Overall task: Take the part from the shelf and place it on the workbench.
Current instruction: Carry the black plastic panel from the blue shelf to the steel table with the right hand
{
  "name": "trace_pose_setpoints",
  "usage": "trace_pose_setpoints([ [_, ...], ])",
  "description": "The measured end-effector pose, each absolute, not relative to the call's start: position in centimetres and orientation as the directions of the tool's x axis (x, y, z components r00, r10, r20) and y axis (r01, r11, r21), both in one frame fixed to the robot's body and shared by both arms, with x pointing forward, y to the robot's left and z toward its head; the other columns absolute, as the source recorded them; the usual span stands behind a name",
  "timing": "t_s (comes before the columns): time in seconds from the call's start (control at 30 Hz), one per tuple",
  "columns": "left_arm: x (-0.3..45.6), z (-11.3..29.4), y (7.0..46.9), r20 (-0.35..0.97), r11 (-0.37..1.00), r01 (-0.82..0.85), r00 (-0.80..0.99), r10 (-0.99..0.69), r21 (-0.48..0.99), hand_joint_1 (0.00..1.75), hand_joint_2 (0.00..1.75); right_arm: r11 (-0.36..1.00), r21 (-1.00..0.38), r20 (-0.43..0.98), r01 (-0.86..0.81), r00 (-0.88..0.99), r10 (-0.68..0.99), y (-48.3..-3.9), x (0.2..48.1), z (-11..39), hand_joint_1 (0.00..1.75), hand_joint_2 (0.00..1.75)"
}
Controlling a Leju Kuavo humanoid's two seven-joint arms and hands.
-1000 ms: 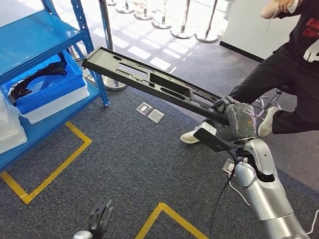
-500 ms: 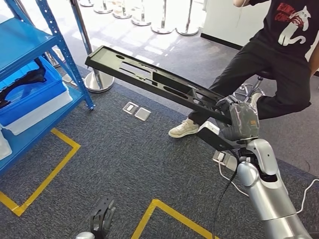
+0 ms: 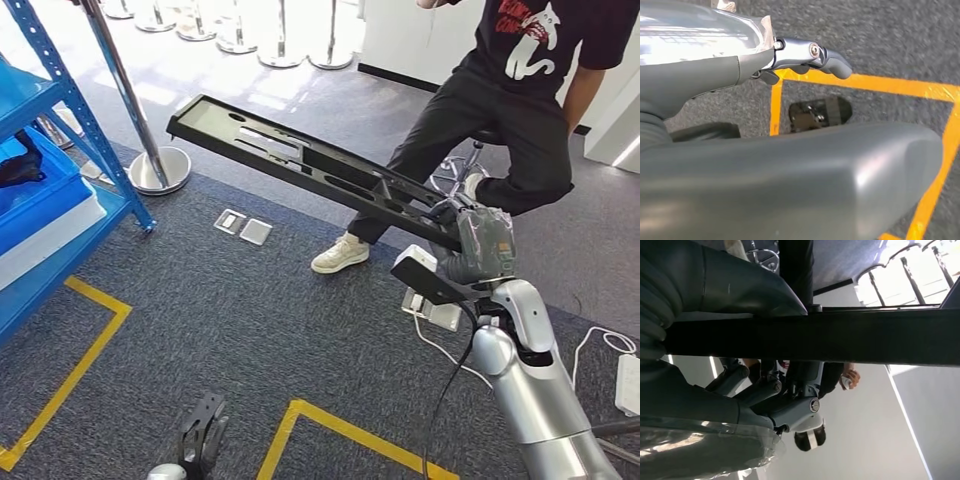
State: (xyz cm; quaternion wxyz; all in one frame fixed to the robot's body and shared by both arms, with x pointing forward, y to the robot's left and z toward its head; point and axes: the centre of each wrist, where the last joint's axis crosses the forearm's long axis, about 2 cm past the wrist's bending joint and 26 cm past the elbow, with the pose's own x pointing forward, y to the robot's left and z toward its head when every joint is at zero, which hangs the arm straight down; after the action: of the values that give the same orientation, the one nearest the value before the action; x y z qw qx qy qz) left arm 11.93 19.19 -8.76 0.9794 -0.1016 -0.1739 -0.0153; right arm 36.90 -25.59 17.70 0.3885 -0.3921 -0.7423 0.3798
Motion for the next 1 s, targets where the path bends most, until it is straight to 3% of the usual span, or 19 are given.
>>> trace_pose_setpoints([
  [1.0,12.11,-8.72,19.23,0.369,0.977,0.085,0.929,-0.007,-0.195,0.00,0.00,0.407,-0.865,0.275,0.295,-0.399,0.875,-25.64,37.01,18.11,1.75,1.75],
])
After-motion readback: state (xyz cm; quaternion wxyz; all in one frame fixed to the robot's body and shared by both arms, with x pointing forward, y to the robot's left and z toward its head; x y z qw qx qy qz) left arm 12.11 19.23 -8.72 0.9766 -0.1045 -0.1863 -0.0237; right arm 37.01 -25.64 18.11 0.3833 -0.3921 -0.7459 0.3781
